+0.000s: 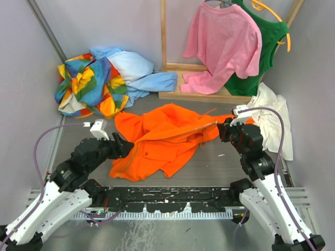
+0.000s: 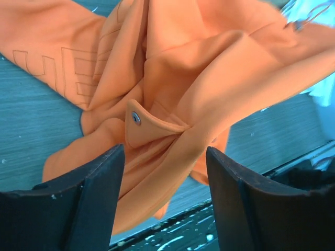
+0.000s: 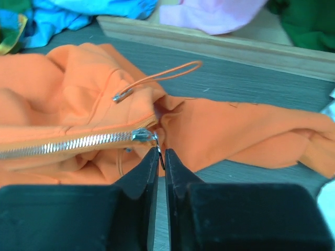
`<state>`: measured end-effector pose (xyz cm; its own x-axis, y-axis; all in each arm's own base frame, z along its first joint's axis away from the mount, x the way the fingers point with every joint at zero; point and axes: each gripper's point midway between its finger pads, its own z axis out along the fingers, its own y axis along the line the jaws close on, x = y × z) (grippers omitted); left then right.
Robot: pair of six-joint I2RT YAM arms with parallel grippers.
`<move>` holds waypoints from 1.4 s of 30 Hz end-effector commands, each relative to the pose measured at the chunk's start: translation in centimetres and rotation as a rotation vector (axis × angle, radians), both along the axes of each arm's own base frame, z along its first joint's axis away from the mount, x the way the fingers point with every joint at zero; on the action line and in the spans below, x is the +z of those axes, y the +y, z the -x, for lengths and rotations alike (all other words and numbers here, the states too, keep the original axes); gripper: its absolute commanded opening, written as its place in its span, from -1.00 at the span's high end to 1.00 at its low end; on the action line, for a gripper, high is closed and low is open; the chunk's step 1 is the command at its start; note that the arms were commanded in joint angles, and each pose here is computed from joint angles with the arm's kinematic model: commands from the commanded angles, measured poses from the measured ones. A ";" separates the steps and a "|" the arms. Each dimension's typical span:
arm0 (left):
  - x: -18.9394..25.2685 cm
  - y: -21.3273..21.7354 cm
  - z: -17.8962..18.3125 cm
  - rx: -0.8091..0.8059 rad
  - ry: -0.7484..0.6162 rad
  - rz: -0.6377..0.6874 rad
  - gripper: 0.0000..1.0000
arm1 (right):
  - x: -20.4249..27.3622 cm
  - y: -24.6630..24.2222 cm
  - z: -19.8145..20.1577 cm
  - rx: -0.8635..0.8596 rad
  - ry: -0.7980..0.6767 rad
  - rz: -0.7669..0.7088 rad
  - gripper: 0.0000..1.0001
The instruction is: Zip up the jacket
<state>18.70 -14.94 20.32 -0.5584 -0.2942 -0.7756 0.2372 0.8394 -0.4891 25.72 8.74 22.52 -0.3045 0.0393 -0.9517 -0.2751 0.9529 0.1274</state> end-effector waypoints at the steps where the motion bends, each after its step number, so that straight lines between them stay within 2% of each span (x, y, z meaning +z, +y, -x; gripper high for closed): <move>1: 1.6 1.6 1.2 0.041 -0.027 0.050 -0.43 | 2.2 -3.2 0.2 -0.206 -0.104 -0.083 0.54; 6: 4.0 4.4 1.8 0.110 -0.096 0.000 -0.88 | 2.8 -5.1 1.2 -0.315 -0.158 -0.141 -0.01; 8: 4.8 5.8 1.9 0.153 -0.124 -0.035 -0.99 | 3.3 -5.1 1.5 -0.309 -0.178 -0.161 -0.29; 11: 7.3 7.9 2.3 0.199 -0.205 -0.068 -0.96 | 4.2 -4.6 2.2 -0.267 -0.207 -0.176 -0.70; 12: 7.7 8.7 2.6 0.214 -0.222 -0.085 -0.96 | 4.6 -4.3 2.5 -0.248 -0.214 -0.182 -0.94; 13: 8.4 9.4 2.9 0.229 -0.250 -0.088 -0.96 | 4.9 -4.4 2.8 -0.248 -0.221 -0.184 -0.99; 15: 9.7 10.8 3.3 0.271 -0.309 -0.081 -0.96 | 5.4 -4.8 3.3 -0.266 -0.226 -0.199 -1.00; 20: 12.0 13.0 4.4 0.327 -0.481 -0.019 -0.96 | 5.7 -7.7 3.9 -0.445 -0.229 -0.253 -1.00; 23: 12.5 13.7 4.9 0.355 -0.549 0.040 -0.96 | 6.4 -7.8 4.2 -0.454 -0.232 -0.268 -1.00; 28: 11.0 13.5 3.7 0.378 -0.502 -0.020 -0.96 | 7.5 -8.5 5.1 -0.477 -0.276 -0.299 -1.00; 30: 11.2 13.0 3.6 0.351 -0.522 -0.020 -0.96 | 7.7 -8.8 5.5 -0.485 -0.299 -0.312 -1.00; 33: 11.3 14.1 3.8 0.400 -0.533 -0.032 -0.96 | 8.1 -9.1 6.0 -0.492 -0.331 -0.334 -1.00; 42: 10.9 14.0 3.9 0.388 -0.524 -0.034 -0.96 | 8.1 -8.4 5.6 -0.452 -0.310 -0.309 -1.00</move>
